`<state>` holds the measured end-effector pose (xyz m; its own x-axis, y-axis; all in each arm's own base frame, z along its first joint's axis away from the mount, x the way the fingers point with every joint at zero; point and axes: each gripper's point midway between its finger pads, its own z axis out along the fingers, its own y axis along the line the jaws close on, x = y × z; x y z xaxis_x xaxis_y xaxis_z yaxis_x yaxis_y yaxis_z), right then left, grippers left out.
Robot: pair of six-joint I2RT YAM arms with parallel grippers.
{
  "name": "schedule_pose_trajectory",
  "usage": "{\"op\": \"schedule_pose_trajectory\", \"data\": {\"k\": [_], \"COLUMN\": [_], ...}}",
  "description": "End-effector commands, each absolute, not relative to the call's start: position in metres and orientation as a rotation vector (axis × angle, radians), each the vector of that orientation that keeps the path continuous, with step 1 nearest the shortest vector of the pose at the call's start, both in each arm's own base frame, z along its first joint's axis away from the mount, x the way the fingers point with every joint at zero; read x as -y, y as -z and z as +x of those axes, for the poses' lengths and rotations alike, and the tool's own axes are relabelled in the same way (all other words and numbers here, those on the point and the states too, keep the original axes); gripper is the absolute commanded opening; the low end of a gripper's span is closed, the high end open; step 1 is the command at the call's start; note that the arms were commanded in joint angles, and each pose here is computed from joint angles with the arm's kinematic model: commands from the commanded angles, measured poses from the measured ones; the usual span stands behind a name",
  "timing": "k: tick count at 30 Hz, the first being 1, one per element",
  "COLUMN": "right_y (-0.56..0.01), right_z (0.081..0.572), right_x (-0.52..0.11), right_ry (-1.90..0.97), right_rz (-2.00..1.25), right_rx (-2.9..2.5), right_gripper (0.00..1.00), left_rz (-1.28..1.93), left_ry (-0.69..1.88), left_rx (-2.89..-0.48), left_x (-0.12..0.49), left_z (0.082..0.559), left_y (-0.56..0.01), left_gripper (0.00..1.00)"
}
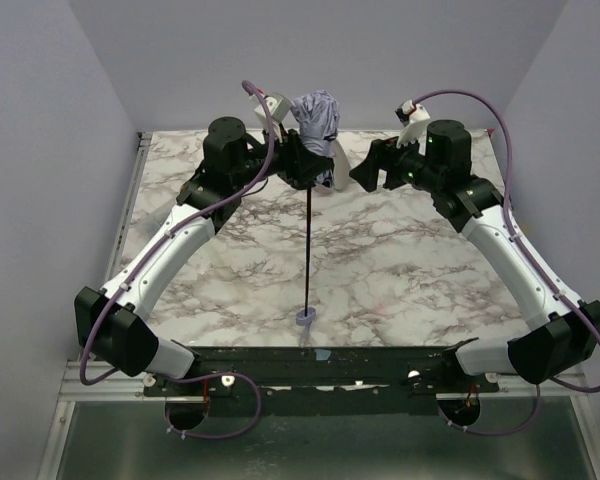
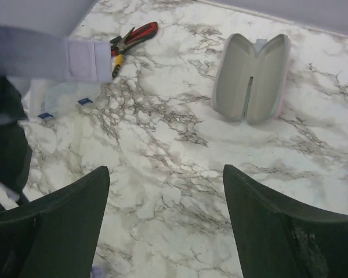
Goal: Open the umbrella
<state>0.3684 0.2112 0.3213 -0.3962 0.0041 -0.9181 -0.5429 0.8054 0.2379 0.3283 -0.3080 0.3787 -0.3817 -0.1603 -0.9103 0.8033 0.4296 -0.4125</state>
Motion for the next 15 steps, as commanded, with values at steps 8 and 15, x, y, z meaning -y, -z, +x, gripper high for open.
{"op": "schedule_pose_trajectory", "data": {"k": [8, 15], "right_y": [-0.333, -0.331], "right_z": [0.278, 0.271], "right_x": [-0.288, -0.311], "right_ry": [-1.363, -1.402], "right_rz": [-0.712, -0.799], "right_rx": [-1.803, -1.773], "right_gripper": [0.82, 0.78], "left_rz": [0.335, 0.300], "left_ry": [1.253, 1.341], "left_rx": [-1.482, -1.461], "left_x": [0.289, 0.297], "left_z": [0.349, 0.352], "left_y": [-0.451, -0.459], "left_gripper": [0.00, 0.00]}}
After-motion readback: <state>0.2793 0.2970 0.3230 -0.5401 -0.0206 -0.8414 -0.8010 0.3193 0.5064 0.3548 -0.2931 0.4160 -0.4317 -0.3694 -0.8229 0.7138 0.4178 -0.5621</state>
